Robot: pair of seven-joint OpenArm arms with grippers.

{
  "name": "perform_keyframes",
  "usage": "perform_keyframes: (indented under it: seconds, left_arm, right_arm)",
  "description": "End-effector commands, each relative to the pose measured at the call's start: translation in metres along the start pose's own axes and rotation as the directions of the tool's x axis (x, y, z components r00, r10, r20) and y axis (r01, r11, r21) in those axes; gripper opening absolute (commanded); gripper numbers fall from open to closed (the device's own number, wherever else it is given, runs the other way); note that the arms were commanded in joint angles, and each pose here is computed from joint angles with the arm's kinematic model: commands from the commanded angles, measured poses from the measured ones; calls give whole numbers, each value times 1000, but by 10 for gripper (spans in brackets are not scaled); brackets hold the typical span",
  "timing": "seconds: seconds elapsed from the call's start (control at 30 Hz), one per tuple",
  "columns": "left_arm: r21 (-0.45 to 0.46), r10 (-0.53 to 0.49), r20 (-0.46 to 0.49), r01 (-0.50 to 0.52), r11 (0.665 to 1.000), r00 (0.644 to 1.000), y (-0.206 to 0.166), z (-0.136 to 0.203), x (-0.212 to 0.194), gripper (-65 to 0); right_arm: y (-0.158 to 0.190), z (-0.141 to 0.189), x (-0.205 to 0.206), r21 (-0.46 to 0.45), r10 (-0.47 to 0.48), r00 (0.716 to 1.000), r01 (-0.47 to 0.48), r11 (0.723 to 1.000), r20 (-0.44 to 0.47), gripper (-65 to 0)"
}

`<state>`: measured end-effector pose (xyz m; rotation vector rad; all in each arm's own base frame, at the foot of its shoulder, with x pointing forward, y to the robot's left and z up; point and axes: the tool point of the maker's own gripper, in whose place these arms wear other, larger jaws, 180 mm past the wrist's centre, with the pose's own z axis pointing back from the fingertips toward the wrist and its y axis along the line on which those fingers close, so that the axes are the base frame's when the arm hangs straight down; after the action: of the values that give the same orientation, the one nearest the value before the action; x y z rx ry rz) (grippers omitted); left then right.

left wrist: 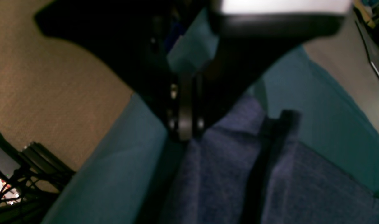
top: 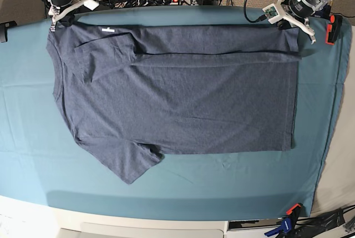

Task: Fold the T-shirt properly
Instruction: 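Pull the folded edge toward the robot with both grippers and release, then swing both arms outward to the shirt's hem corners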

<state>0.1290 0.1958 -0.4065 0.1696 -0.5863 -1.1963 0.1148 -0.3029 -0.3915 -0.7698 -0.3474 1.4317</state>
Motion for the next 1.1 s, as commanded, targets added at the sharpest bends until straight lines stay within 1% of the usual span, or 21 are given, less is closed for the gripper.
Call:
perform_keyframes:
  seconds: [0.0, 0.13, 0.27, 0.47, 0.87, 0.9, 0.93, 0.97, 1.0, 1.03, 1.07]
  left_arm:
    - [-47, -14, -50, 11, 999, 999, -11, 3, -12, -650]
    - [-34, -7, -54, 5, 999, 998, -9, 3, -13, -650]
    - [-42, -6, -47, 4, 999, 999, -14, 7, -9, -650]
    - [-54, -5, -51, 2, 999, 999, -20, 12, -7, -650]
    - [-50, -7, -46, 4, 999, 999, -18, 11, -6, -650]
    - [-50, -6, -46, 4, 999, 999, -18, 11, -6, -639]
    - [-50, -6, -46, 4, 999, 999, -18, 11, -6, -576]
    - [-51, -7, -46, 5, 999, 999, -18, 11, -6, -507]
    - [-55, -9, -46, 6, 998, 999, -19, 11, -6, -447]
    - [-57, -9, -46, 7, 998, 999, -19, 11, -6, -411]
    - [-56, -9, -46, 6, 998, 999, -19, 11, -6, -400]
  right_arm:
    - [2, 2, -8, 17, 14, 1000, -14, 1000, -19, -650]
    - [1, 5, -23, 15, 17, 999, -16, 1000, -51, -650]
    - [0, 8, -32, 14, 19, 998, -18, 1000, -65, -650]
    - [-1, 7, -31, 13, 18, 998, -18, 1000, -59, -650]
    - [1, 7, -30, 19, 7, 999, -6, 1000, -51, -650]
    - [1, 7, -30, 22, 0, 999, 1, 1000, -50, -650]
    - [2, 7, -29, 25, -5, 999, 6, 1000, -50, -650]
    - [2, 7, -29, 28, -8, 999, 10, 1000, -50, -592]
    - [3, 7, -29, 30, -12, 999, 13, 999, -49, -515]
    - [3, 7, -29, 31, -14, 999, 16, 999, -49, -451]
    - [3, 7, -29, 31, -14, 999, 16, 999, -49, -418]
